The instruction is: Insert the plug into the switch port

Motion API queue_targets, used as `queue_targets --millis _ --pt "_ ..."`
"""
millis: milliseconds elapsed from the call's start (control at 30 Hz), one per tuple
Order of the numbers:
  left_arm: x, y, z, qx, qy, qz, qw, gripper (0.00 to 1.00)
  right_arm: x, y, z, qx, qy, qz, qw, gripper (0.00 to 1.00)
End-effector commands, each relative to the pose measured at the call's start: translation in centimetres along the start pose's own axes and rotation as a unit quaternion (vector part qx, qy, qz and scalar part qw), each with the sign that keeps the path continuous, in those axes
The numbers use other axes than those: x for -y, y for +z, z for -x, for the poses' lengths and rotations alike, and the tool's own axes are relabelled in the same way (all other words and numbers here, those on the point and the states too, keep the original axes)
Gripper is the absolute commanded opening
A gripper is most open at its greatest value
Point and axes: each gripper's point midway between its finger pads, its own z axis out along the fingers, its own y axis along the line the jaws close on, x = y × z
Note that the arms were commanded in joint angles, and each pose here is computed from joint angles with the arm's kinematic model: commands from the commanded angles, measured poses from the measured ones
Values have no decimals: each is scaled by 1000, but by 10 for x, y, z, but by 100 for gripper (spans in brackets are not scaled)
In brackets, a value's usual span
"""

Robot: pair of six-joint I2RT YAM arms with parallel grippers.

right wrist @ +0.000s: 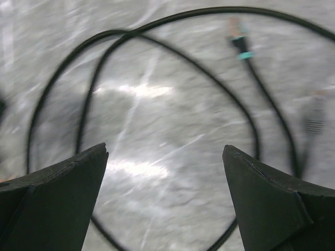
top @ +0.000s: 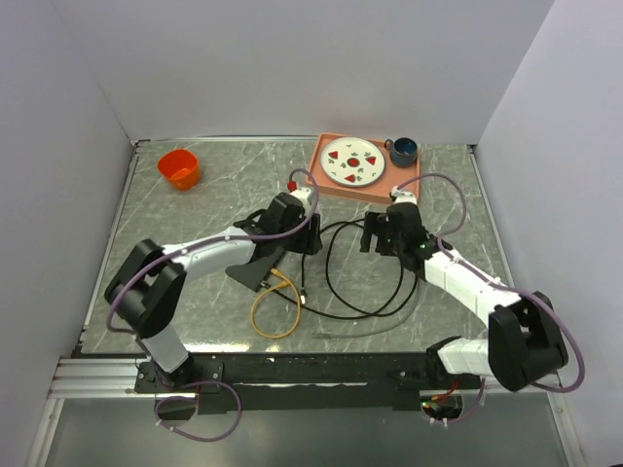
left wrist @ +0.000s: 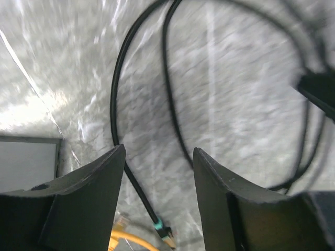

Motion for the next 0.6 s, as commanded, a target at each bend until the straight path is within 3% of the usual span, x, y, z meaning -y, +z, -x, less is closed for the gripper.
queue_targets --millis 0,200,400,567 --pt "12 -22 19 37 17 -20 999 60 33 15 20 -7 32 -73 997 99" --pt "13 -33 11 40 15 -34 999 61 63 38 27 -45 29 -133 990 96" --pt "14 -41 7 46 17 -41 998 61 66 55 40 -58 44 -127 989 84" --pt "12 -43 4 44 17 -41 998 61 65 76 39 -104 36 -132 985 70"
